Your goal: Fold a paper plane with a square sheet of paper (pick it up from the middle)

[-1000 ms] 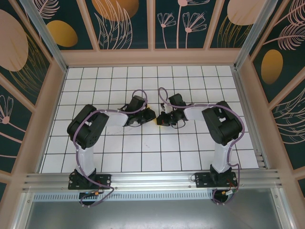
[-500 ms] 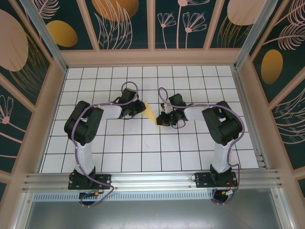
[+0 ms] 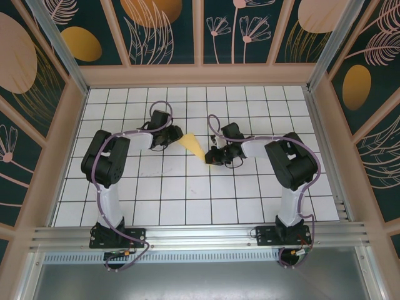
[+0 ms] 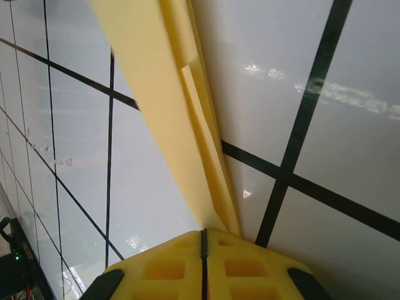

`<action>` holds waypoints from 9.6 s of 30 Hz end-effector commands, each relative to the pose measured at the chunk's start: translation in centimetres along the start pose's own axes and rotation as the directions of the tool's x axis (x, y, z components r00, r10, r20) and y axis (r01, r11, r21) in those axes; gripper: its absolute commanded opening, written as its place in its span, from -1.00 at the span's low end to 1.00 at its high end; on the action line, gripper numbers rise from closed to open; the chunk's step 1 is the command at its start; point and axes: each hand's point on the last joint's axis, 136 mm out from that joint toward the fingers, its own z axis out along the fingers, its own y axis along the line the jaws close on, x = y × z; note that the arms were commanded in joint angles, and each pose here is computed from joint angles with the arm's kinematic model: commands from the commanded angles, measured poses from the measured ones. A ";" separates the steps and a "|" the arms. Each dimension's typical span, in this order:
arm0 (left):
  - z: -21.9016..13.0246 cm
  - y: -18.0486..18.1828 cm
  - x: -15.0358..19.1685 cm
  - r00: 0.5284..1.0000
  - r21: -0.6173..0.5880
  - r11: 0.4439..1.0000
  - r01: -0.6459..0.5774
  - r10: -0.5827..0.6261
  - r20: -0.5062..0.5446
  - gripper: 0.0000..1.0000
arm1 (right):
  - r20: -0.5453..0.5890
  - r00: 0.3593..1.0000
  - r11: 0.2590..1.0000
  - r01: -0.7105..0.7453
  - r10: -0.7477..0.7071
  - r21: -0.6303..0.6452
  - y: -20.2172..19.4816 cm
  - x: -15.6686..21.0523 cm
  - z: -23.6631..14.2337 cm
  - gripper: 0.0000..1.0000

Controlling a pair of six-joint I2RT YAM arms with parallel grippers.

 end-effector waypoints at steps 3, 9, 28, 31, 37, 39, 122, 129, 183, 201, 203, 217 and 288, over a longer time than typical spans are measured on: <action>-3.3 0.9 -4.0 0.991 -0.105 0.994 -0.040 0.053 0.119 -0.05 | -0.018 0.998 0.995 -0.051 0.053 0.086 -1.9 0.9 -0.2 -0.81; -7.0 -0.7 -5.2 0.976 -0.076 0.992 -0.104 0.117 0.186 0.49 | 0.158 0.985 0.998 0.062 -0.065 0.024 3.5 -3.5 -3.8 -0.49; -11.8 -1.6 -2.6 0.968 0.031 0.993 -0.115 0.105 0.227 0.97 | 0.492 0.855 0.926 -0.037 -0.166 0.377 -1.8 -9.1 -13.2 0.45; -11.1 -1.9 -1.3 0.975 -0.001 0.993 -0.119 0.117 0.189 0.97 | 0.512 0.842 0.908 -0.069 -0.168 0.412 -3.1 -8.9 -13.5 0.54; -8.9 -3.7 2.3 0.981 -0.087 0.985 -0.147 0.156 0.114 0.97 | 0.573 0.806 0.873 -0.166 -0.149 0.459 -5.8 -8.1 -14.7 0.68; -7.9 -4.3 3.0 0.979 -0.129 0.978 -0.162 0.175 0.101 0.97 | 0.582 0.804 0.863 -0.202 -0.124 0.462 -6.8 -7.7 -14.8 0.69; -6.0 -16.3 11.0 0.994 0.598 0.798 -0.080 0.106 -0.009 -1.00 | 0.549 0.835 0.985 -0.058 -0.043 0.165 -1.8 -5.3 -15.9 0.54; -4.2 -13.8 11.9 0.995 0.615 0.788 0.028 0.037 -0.093 -1.00 | 0.430 0.901 0.990 -0.001 -0.058 0.138 0.3 -3.5 -12.4 0.20; -0.9 -9.4 13.6 0.986 0.463 0.884 0.063 0.016 -0.165 -1.00 | 0.244 0.969 0.975 -0.015 -0.040 0.222 0.6 -1.0 -5.6 -0.05; -0.8 -9.5 13.7 0.985 0.464 0.884 0.061 0.023 -0.171 -1.00 | 0.182 0.983 0.964 -0.019 -0.031 0.265 -0.5 -0.3 -3.6 0.07; -0.8 -9.5 13.7 0.985 0.463 0.884 0.062 0.022 -0.173 -1.00 | 0.182 0.983 0.965 -0.013 -0.035 0.261 -0.4 -0.3 -3.6 0.12; -0.8 -9.4 13.8 0.984 0.461 0.885 0.060 0.024 -0.176 -1.00 | 0.186 0.981 0.948 -0.016 -0.045 0.318 -1.1 -0.3 -3.6 -0.11; -10.9 1.4 3.5 0.957 -0.175 0.983 -0.058 0.105 0.272 0.97 | 0.281 0.955 0.759 -0.113 -0.096 0.641 -5.5 -13.0 -4.4 -0.55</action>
